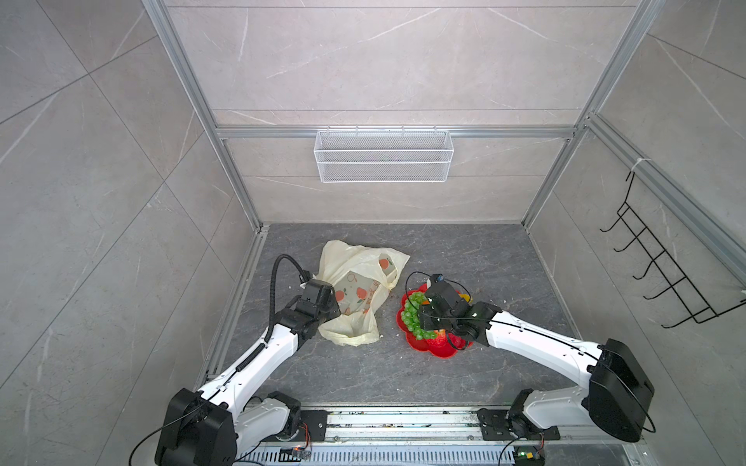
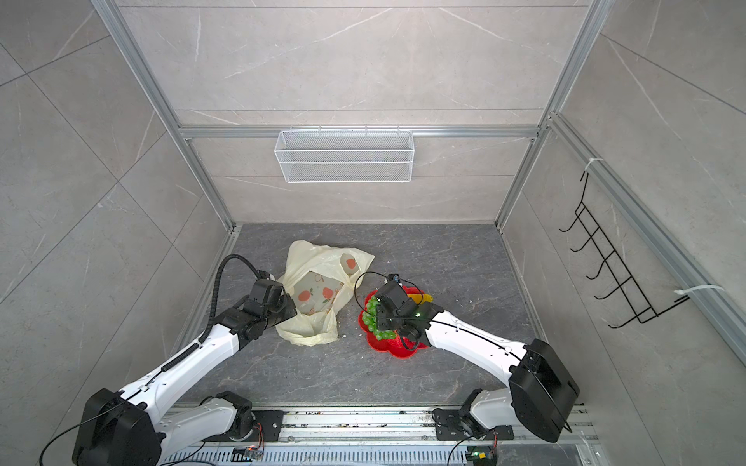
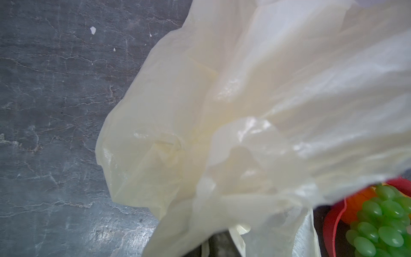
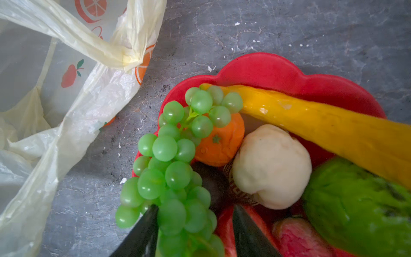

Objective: Take the fake fruits out of the plastic bag
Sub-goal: 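Pull the bag off the plate with the left gripper and drop it farther away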

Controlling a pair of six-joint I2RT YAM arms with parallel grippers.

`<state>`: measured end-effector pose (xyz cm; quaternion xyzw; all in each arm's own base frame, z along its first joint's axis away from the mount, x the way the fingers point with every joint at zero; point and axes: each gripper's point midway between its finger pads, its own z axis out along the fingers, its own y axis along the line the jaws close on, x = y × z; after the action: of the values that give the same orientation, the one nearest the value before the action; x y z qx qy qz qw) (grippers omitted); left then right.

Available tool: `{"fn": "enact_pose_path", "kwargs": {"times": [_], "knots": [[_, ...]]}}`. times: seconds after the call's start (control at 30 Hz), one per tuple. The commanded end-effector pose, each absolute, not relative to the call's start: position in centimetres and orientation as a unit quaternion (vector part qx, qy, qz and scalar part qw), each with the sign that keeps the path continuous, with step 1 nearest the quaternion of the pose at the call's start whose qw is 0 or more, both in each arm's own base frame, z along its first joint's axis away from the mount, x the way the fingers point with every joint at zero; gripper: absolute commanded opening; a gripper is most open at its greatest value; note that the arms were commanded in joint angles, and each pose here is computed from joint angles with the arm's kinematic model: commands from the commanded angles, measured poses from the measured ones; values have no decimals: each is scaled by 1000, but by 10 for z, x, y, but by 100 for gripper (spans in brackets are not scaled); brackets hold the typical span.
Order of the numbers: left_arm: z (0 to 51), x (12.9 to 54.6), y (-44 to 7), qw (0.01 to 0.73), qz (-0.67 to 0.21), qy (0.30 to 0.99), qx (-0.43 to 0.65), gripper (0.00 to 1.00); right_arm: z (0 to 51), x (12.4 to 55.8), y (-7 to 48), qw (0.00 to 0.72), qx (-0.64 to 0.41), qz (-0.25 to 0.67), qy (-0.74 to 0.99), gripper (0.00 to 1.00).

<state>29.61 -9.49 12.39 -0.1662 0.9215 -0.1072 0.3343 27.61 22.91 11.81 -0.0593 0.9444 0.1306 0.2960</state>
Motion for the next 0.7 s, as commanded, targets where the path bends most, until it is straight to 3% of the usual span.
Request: {"fn": "enact_pose_path", "kwargs": {"times": [0.0,0.23,0.67], "knots": [[137,302,-94,351,-122,915,-160,10,140,277,230,313,-66,143,937,67],[153,344,-118,355,-161,912,-128,10,166,277,217,347,-65,133,926,83],[193,469,-211,345,-243,907,0,9,196,263,190,391,-53,136,909,83]]}}
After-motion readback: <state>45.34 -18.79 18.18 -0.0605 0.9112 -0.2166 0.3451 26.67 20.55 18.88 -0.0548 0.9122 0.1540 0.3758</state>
